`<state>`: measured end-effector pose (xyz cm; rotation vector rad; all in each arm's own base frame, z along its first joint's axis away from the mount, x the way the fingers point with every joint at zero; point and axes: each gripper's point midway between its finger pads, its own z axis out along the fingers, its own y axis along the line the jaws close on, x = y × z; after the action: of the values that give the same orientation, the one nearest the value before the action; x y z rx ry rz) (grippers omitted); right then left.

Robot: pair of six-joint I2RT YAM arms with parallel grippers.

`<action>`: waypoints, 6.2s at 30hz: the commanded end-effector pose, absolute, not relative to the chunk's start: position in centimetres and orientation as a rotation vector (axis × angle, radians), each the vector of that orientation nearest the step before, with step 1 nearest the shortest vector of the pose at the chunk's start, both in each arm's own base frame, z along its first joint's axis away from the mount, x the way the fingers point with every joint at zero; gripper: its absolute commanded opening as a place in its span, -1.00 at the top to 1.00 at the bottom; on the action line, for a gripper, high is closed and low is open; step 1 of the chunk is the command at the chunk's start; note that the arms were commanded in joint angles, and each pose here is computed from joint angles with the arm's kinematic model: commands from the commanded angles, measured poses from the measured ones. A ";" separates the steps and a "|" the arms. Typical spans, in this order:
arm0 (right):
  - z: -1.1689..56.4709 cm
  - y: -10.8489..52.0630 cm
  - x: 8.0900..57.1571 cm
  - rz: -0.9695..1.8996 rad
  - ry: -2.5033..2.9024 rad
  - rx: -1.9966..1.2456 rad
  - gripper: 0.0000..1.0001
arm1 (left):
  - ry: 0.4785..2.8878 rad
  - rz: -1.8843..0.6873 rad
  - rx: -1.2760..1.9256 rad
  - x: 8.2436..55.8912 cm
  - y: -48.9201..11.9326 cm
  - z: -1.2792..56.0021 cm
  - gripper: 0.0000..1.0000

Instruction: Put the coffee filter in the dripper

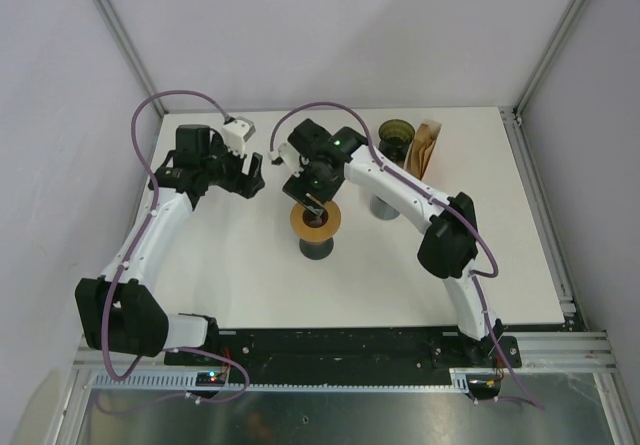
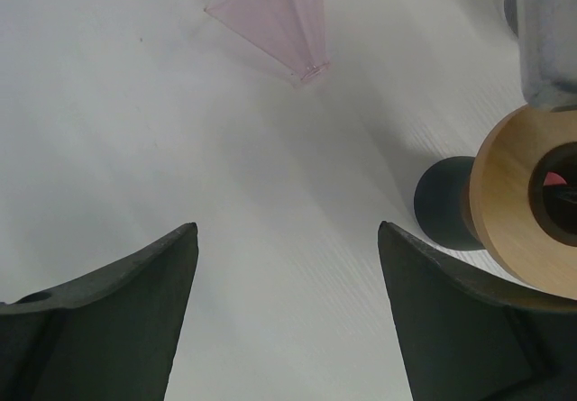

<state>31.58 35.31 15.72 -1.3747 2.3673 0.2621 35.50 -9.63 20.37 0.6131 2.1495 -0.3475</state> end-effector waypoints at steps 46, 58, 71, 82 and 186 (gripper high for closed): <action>21.3 21.6 32.6 0.567 2.311 -0.884 -0.52 | 2.010 -0.695 1.143 51.5 -24.7 10.9 -0.72; 21.4 21.3 32.3 0.571 2.310 -0.873 -0.53 | 2.086 -0.615 1.218 49.2 -23.4 10.1 -0.49; 20.4 21.7 32.1 0.600 2.338 -0.889 -0.54 | 2.212 -0.357 0.902 52.4 -20.5 14.0 -0.47; 19.7 21.9 32.0 0.610 2.356 -0.899 -0.54 | 2.325 -0.067 0.754 52.3 -16.0 13.3 -0.63; 19.2 22.9 31.7 0.616 2.361 -0.935 -0.64 | 2.565 -0.002 0.933 46.5 -9.9 13.2 0.60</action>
<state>31.21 22.30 18.09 -0.9376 2.4060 0.6048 43.96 -8.78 6.76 1.0351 2.7300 0.0765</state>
